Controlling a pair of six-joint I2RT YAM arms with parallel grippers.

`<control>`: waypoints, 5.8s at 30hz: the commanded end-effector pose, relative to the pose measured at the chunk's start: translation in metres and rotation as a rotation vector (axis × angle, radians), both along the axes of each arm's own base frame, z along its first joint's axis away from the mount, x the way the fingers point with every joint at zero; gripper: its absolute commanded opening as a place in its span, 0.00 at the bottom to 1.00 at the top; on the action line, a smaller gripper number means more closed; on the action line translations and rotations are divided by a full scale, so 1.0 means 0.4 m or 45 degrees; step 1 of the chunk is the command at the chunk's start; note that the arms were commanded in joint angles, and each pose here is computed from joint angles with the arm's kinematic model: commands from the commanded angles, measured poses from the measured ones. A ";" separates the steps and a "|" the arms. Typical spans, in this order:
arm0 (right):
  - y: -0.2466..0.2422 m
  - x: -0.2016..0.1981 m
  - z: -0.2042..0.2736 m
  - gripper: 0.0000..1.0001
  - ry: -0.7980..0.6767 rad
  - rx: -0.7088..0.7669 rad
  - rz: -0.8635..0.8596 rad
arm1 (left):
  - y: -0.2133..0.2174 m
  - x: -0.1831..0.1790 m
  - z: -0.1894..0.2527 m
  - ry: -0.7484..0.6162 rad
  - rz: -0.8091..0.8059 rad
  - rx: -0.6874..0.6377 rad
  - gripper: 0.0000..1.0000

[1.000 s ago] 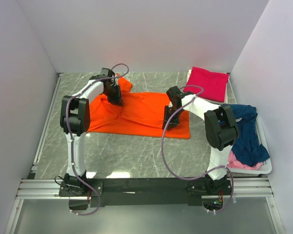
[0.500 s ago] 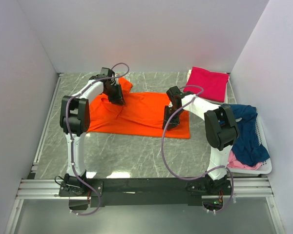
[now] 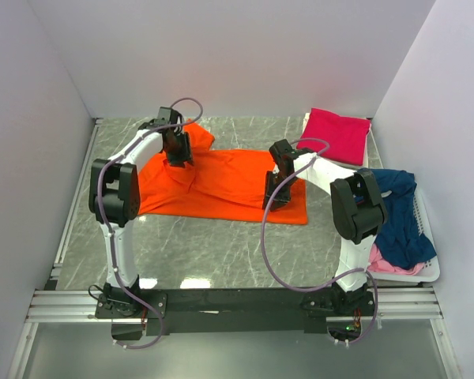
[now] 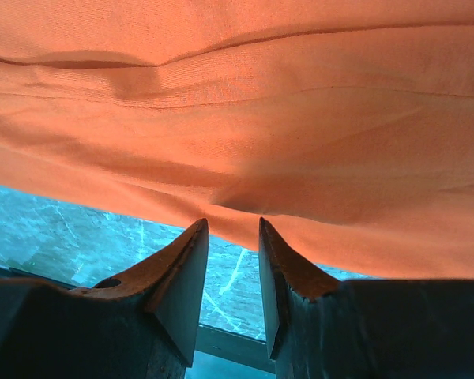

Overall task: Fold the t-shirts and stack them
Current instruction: Fold the tshirt

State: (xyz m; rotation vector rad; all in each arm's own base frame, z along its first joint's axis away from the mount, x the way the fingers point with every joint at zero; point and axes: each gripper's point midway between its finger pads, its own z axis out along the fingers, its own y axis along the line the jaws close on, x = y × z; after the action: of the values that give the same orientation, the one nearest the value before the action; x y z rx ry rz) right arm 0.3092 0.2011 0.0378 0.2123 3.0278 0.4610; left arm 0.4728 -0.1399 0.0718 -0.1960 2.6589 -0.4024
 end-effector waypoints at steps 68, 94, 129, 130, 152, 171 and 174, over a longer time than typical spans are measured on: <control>0.006 0.009 0.018 0.39 -0.046 -0.051 0.002 | -0.127 0.036 0.024 -0.146 -0.119 -0.051 0.36; -0.134 0.068 -0.011 0.45 -0.170 -0.175 -0.202 | 0.467 -0.221 0.011 0.044 0.584 0.070 0.59; -0.207 0.044 -0.082 0.45 -0.071 -0.233 -0.296 | 0.419 -0.231 -0.022 0.029 0.472 0.005 0.52; -0.208 0.044 -0.080 0.45 -0.073 -0.233 -0.298 | 0.416 -0.230 -0.026 0.036 0.467 0.013 0.52; -0.213 0.024 -0.094 0.45 -0.043 -0.246 -0.307 | 0.460 -0.164 -0.032 0.028 0.491 0.173 0.00; -0.217 0.022 -0.099 0.45 -0.029 -0.259 -0.313 | 0.467 -0.127 -0.076 0.071 0.464 0.209 0.08; -0.218 0.019 -0.101 0.45 -0.022 -0.265 -0.315 | 0.491 -0.142 -0.076 0.093 0.503 0.278 0.14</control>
State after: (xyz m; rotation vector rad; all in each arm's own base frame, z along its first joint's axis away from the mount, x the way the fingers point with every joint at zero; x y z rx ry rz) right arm 0.3305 0.1385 0.0166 0.5188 2.9069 0.2869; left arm 0.4106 0.0420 0.0316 -0.6692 2.6495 -0.0824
